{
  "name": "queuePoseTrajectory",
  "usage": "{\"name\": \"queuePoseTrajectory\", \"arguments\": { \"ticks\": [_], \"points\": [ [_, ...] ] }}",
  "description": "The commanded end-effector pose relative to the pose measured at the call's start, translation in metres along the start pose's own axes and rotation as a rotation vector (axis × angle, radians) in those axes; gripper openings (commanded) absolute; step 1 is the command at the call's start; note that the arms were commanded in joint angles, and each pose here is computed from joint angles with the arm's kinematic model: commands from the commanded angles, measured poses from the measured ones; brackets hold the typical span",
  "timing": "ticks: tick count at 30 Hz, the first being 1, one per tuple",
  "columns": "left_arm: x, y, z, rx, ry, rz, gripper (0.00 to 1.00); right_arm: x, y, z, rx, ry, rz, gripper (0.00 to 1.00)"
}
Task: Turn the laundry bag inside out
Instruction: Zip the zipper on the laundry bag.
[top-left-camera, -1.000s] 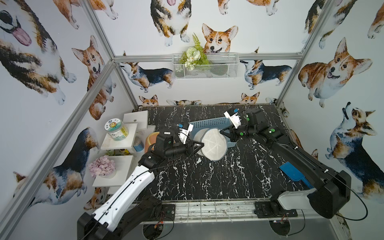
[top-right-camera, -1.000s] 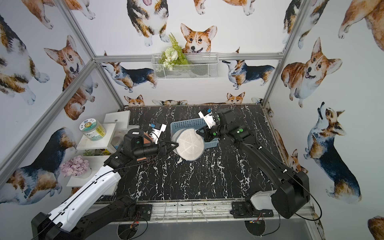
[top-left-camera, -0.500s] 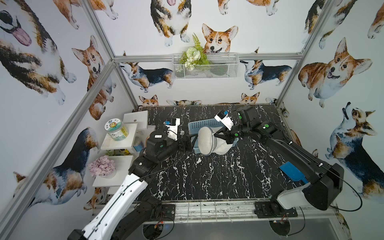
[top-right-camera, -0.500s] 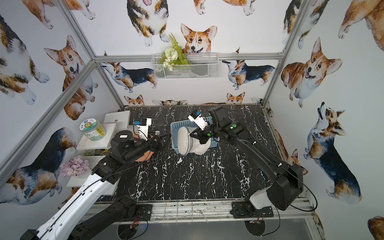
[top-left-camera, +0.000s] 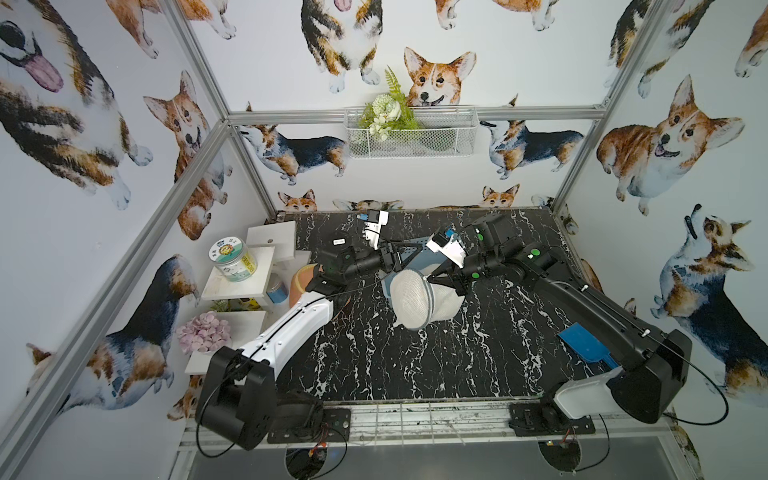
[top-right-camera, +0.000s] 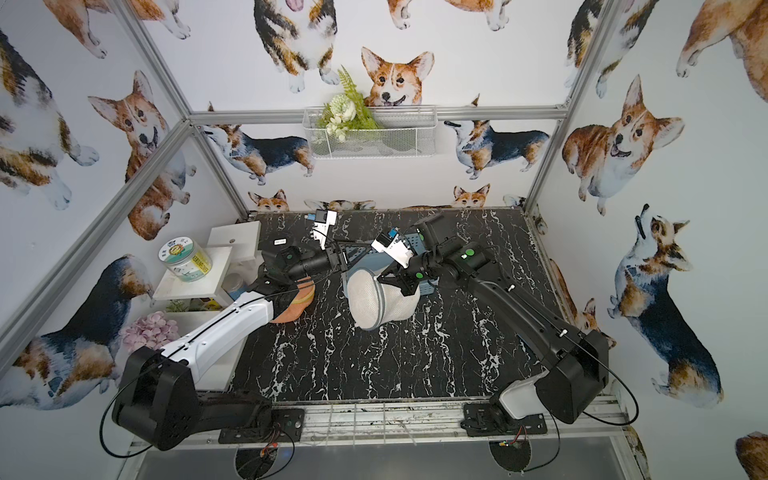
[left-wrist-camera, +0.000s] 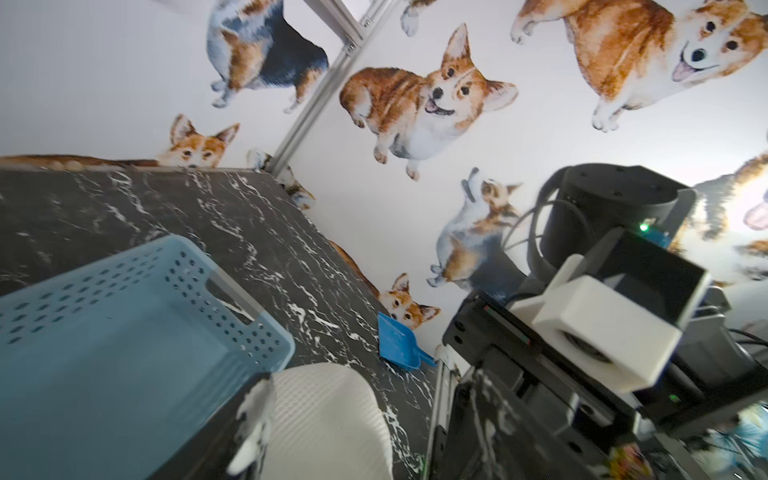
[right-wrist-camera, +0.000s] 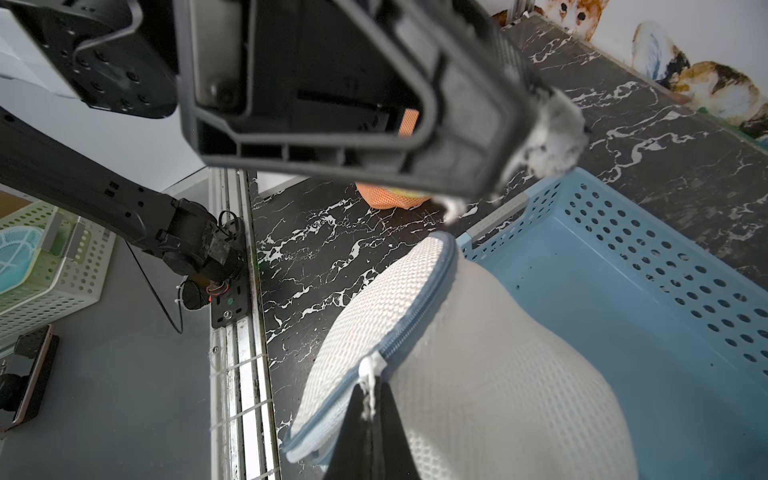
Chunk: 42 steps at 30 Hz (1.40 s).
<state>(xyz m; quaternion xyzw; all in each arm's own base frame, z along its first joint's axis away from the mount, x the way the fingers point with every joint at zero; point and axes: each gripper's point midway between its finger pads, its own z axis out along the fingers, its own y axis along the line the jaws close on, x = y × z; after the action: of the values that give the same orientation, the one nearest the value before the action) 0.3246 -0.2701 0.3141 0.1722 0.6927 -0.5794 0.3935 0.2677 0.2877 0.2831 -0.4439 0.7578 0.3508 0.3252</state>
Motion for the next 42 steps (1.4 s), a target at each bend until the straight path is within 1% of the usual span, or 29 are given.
{"name": "queuePoseTrajectory", "arguments": {
  "ticks": [1,3,7,9,11,12,13,15,17,19,21,24,25,27,29,31,34,35,37,39,41,42],
  "points": [
    [0.020,-0.028,0.005,0.126,0.100,0.037,0.69,-0.008,-0.011,-0.004,0.023,-0.043,0.008,0.00],
    [0.035,-0.030,0.002,0.118,0.145,0.034,0.65,-0.011,-0.017,-0.008,0.039,-0.062,0.029,0.00],
    [0.052,-0.031,-0.007,0.100,0.185,0.035,0.57,-0.013,-0.020,-0.009,0.037,-0.076,0.041,0.00],
    [0.061,-0.022,-0.007,0.059,0.209,0.025,0.56,-0.014,-0.018,-0.009,0.024,-0.085,0.040,0.00],
    [0.061,-0.017,-0.009,0.029,0.194,0.012,0.56,-0.013,-0.016,-0.009,0.009,-0.082,0.039,0.00],
    [0.054,-0.020,-0.011,0.017,0.157,0.028,0.61,-0.011,-0.014,-0.008,-0.002,-0.075,0.035,0.00],
    [0.047,-0.024,-0.014,0.004,0.121,0.051,0.69,-0.008,-0.012,-0.008,-0.011,-0.067,0.034,0.00],
    [0.024,-0.026,-0.021,-0.065,0.040,0.117,0.82,0.000,-0.006,-0.006,-0.054,-0.045,0.018,0.00],
    [0.005,-0.021,-0.022,-0.088,-0.016,0.127,0.86,0.006,-0.002,-0.003,-0.089,-0.031,0.012,0.00],
    [-0.008,-0.013,-0.017,-0.053,-0.055,0.080,0.87,0.010,0.000,0.000,-0.109,-0.026,0.010,0.00],
    [-0.010,0.003,-0.003,-0.019,-0.051,0.023,0.87,0.010,0.001,0.001,-0.118,-0.031,0.006,0.00],
    [0.004,0.017,0.018,0.072,-0.007,-0.064,0.80,0.007,-0.002,0.001,-0.105,-0.044,0.001,0.00],
    [0.009,0.017,0.022,0.115,0.008,-0.098,0.76,0.005,-0.002,0.000,-0.104,-0.052,-0.001,0.00],
    [0.017,0.003,0.024,0.240,0.023,-0.146,0.71,0.001,-0.008,-0.002,-0.089,-0.068,0.010,0.00],
    [0.020,-0.013,0.015,0.330,0.018,-0.166,0.70,-0.001,-0.015,-0.004,-0.081,-0.079,0.024,0.00],
    [0.024,-0.024,0.004,0.385,0.019,-0.173,0.68,-0.002,-0.019,-0.003,-0.071,-0.085,0.032,0.00],
    [0.045,-0.032,0.000,0.412,0.085,-0.191,0.62,-0.003,-0.023,-0.001,-0.059,-0.092,0.041,0.00],
    [0.057,-0.027,-0.001,0.388,0.104,-0.221,0.61,-0.003,-0.024,-0.001,-0.055,-0.093,0.043,0.00],
    [0.072,-0.018,-0.003,0.327,0.122,-0.227,0.60,-0.005,-0.027,-0.002,-0.041,-0.098,0.047,0.00],
    [0.086,0.000,-0.001,0.201,0.156,-0.214,0.61,-0.005,-0.028,-0.004,-0.035,-0.102,0.049,0.00],
    [0.099,0.013,-0.001,0.057,0.212,-0.132,0.62,-0.007,-0.029,-0.006,-0.027,-0.110,0.048,0.00],
    [0.096,0.012,-0.001,0.014,0.224,-0.087,0.64,-0.008,-0.029,-0.007,-0.029,-0.113,0.050,0.00]
  ]
}}
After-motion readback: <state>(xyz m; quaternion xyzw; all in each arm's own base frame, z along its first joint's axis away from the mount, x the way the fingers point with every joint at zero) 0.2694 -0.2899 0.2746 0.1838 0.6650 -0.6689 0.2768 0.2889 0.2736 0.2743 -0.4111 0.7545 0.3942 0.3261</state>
